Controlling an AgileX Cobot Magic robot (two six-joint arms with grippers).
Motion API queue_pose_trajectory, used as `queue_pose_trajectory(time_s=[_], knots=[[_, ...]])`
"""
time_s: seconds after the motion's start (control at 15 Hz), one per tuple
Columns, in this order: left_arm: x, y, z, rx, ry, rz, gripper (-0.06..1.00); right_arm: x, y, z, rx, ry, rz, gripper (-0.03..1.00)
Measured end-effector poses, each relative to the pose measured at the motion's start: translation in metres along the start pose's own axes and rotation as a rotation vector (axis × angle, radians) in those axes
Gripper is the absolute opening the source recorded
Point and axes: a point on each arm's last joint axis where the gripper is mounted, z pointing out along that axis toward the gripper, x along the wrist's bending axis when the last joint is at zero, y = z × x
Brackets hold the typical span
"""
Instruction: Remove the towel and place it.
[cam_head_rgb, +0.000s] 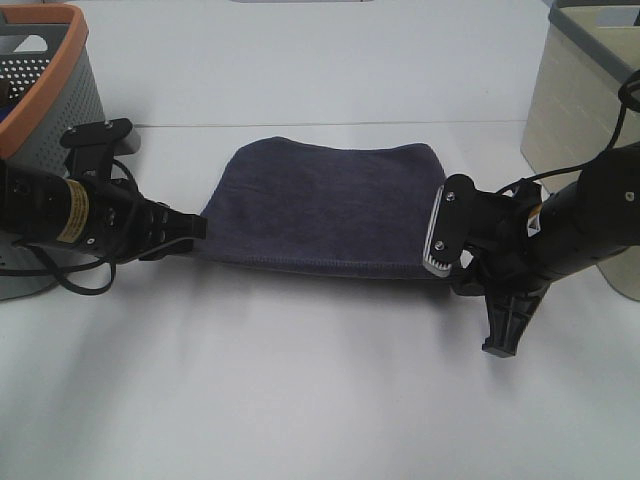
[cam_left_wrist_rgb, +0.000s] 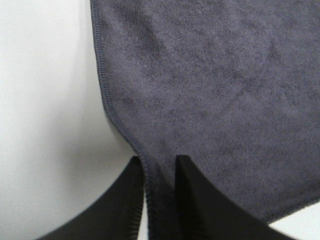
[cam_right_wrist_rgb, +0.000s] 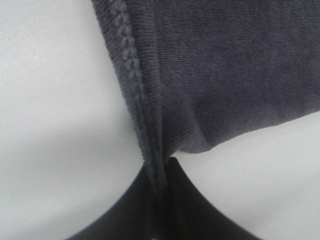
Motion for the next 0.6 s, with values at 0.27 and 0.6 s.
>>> queue_pose_trajectory(time_s=[0.27, 0.6], knots=[[-0.005, 0.001, 0.0, -0.01, -0.052, -0.003, 0.71, -0.001, 0.001, -0.003, -0.002, -0.003, 0.001, 0.81], [-0.012, 0.011, -0.009, -0.055, -0.088, 0.011, 0.75, -0.012, 0.008, -0.046, -0.048, -0.078, 0.003, 0.96]])
